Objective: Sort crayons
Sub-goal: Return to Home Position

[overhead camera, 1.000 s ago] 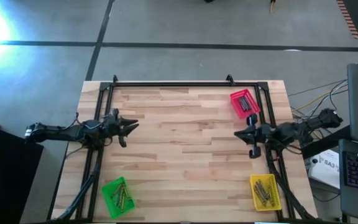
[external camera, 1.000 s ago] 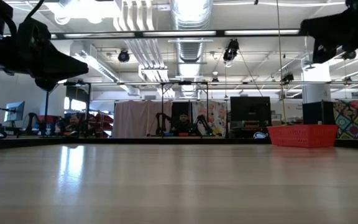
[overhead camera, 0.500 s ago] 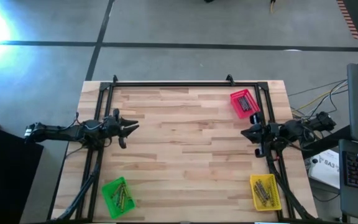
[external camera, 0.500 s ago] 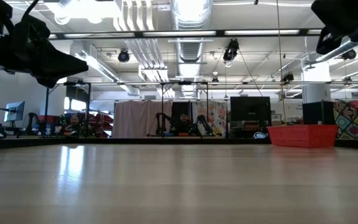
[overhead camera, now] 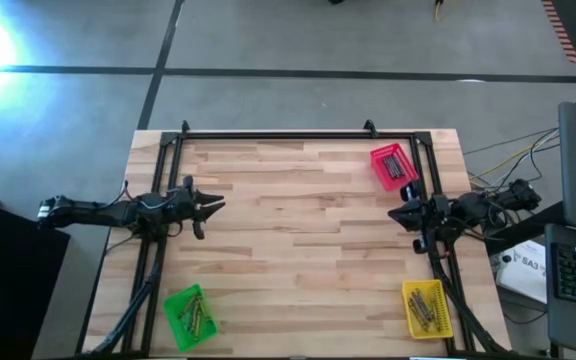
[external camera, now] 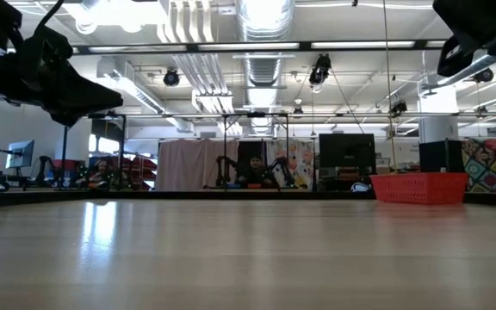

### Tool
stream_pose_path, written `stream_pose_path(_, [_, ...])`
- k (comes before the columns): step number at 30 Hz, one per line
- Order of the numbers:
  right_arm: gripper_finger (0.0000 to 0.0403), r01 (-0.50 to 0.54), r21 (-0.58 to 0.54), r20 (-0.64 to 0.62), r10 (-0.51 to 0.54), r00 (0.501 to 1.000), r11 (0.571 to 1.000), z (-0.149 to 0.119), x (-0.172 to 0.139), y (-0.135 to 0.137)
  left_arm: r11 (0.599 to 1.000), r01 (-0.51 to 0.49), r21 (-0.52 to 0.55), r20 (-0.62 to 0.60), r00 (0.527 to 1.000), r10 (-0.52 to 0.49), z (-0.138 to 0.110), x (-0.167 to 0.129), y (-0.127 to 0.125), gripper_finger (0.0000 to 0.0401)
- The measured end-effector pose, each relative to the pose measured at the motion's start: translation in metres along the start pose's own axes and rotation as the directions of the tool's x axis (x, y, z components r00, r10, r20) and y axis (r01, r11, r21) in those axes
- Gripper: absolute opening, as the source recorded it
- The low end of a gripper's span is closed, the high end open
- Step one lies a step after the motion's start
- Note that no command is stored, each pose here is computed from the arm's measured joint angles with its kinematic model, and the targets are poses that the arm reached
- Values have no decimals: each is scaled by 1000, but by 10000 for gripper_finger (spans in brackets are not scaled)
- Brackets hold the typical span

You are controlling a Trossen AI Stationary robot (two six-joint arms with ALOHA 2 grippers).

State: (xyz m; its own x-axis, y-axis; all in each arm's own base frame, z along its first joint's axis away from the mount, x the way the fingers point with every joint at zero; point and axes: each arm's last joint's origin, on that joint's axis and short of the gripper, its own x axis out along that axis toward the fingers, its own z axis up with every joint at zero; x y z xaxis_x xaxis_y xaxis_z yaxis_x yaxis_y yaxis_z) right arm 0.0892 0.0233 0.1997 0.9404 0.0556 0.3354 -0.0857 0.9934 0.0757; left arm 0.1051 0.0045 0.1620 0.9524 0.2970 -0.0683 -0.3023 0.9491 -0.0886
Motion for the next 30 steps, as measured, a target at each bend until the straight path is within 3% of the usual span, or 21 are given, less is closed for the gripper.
stream_pose_path(9, [9, 4, 45, -85, 0, 996, 999, -8, 0, 0, 1000, -3, 3, -8, 1000, 3, 2, 1, 0, 75])
stream_pose_path(30, [9, 4, 44, -85, 0, 996, 999, -8, 0, 0, 1000, -4, 6, -16, 1000, 4, 2, 2, -1, 75])
